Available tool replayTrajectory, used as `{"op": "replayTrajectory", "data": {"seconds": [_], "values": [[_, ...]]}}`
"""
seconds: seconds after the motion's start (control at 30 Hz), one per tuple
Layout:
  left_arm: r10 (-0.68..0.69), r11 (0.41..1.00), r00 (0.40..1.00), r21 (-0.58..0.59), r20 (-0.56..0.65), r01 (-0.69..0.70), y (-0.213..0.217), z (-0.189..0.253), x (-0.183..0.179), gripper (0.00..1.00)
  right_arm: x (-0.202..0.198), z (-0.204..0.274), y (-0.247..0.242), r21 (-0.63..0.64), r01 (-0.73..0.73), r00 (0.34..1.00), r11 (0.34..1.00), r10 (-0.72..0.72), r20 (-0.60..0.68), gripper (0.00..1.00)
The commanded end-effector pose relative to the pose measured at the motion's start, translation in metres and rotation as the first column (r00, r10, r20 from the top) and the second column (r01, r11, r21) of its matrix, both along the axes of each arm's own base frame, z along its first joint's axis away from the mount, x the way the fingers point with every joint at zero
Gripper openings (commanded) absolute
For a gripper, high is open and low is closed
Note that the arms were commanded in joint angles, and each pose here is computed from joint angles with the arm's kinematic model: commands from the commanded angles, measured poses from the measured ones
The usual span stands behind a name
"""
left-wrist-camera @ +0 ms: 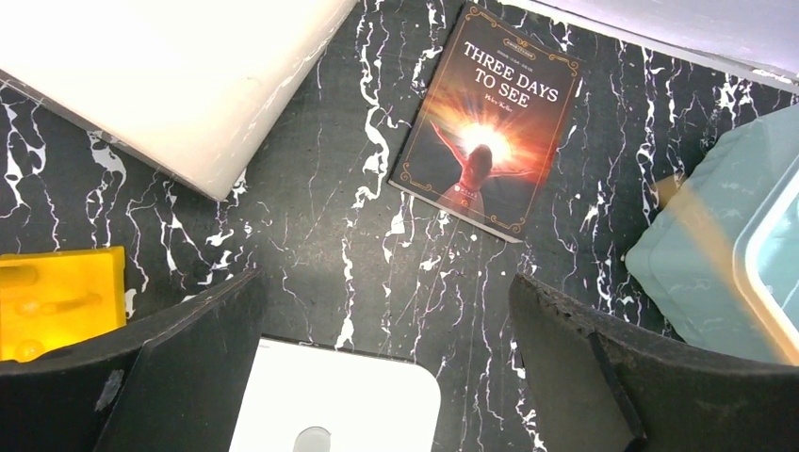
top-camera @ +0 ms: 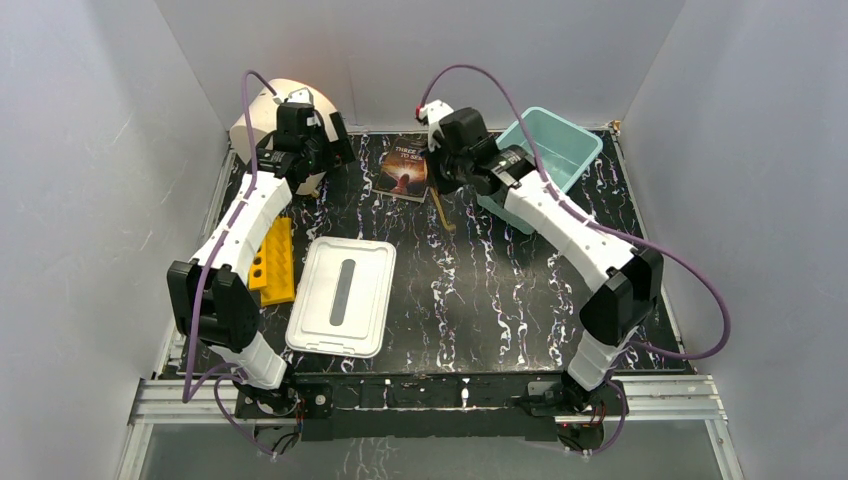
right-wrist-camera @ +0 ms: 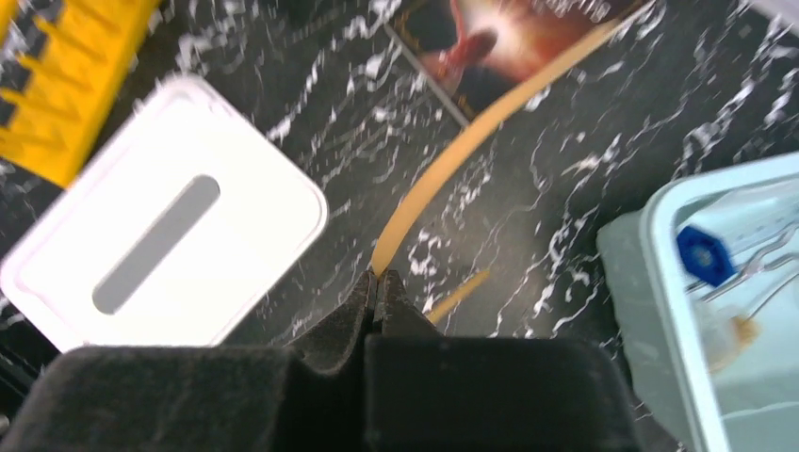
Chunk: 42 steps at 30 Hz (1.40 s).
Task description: Organize the chemistry lab equipment
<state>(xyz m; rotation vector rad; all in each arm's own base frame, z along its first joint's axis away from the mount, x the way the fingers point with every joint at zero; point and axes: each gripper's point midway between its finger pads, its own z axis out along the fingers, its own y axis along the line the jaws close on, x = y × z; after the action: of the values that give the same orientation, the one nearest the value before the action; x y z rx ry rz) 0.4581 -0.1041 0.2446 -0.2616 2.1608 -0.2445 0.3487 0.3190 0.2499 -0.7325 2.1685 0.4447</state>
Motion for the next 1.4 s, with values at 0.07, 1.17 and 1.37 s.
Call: {"op": "replayTrajectory", "data": {"seconds": [0.07, 1.17, 1.37], "values": [[-0.018, 0.998, 0.998, -0.057, 0.06, 0.021, -0.004, 0.028, -0.007, 0.98, 0.037, 0.127, -0.019, 0.204, 0.07, 0.961, 0.976, -0.121, 0.25, 0.0], [-0.053, 0.994, 0.998, -0.095, 0.044, 0.057, -0.013, 0.018, -0.013, 0.98, 0.16, 0.088, -0.172, 0.142, 0.563, 0.761, 0.814, -0.577, 0.296, 0.0], [-0.057, 0.993, 0.998, -0.098, 0.035, 0.061, -0.014, 0.013, -0.012, 0.98, 0.164, 0.05, -0.189, 0.139, 0.605, 0.763, 0.784, -0.621, 0.178, 0.0]]}}
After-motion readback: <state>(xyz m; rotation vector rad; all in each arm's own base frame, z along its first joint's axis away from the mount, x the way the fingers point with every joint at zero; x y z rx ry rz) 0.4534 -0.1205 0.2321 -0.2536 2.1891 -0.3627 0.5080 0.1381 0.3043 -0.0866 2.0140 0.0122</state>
